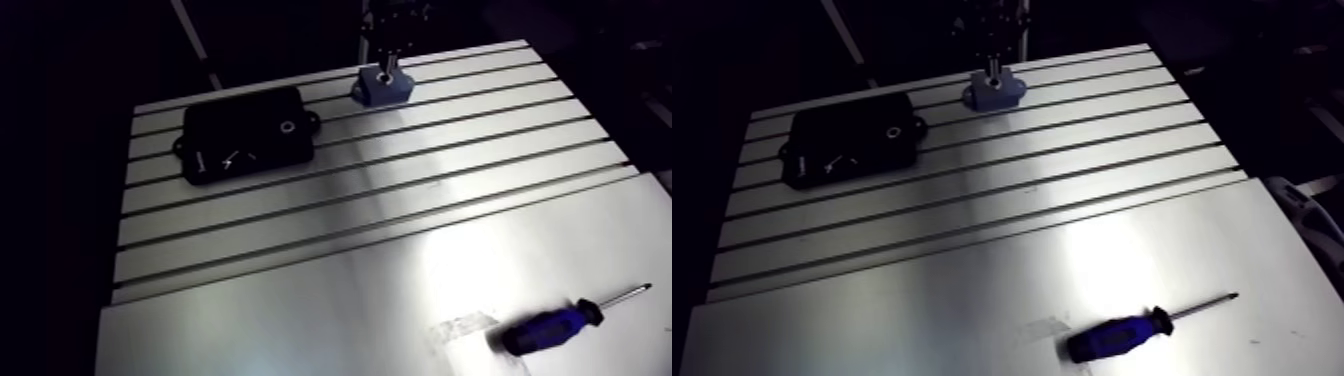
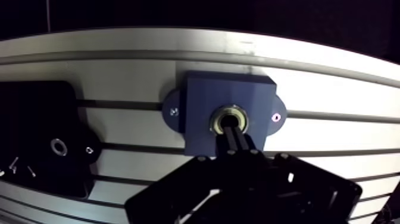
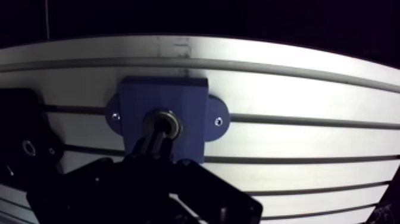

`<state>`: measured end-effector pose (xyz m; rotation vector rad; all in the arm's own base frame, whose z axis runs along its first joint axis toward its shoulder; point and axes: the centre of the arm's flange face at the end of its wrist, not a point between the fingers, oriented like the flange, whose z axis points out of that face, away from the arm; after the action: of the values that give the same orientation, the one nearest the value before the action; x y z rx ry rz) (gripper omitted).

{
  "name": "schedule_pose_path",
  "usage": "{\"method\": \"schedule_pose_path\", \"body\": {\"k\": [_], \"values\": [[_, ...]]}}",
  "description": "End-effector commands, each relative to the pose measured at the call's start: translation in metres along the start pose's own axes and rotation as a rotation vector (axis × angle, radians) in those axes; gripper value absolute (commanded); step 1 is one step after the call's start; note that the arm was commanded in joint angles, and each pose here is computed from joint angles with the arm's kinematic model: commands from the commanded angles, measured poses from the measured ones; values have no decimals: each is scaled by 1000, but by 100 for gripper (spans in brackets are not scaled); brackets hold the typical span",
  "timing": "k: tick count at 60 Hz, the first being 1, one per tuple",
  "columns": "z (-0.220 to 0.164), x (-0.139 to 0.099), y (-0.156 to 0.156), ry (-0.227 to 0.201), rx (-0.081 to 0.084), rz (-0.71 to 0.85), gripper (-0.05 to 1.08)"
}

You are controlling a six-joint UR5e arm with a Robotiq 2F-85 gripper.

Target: Pick up the bearing and press it into the housing until flush.

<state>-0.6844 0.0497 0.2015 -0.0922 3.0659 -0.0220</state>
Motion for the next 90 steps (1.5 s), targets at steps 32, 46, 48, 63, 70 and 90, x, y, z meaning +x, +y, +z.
{"method": "schedule_pose_path", "body": {"k": [32, 46, 48, 63, 70, 90], "values": [[-94, -36, -8, -18, -28, 6, 0], [-160, -50, -39, -39, -15, 44, 0], [-168, -52, -48, -43, -15, 38, 0], [-228, -73, -72, -4, -32, 16, 0], [-238, -79, -78, -10, -33, 9, 0], [-263, -97, -85, 9, -36, 40, 0]]}}
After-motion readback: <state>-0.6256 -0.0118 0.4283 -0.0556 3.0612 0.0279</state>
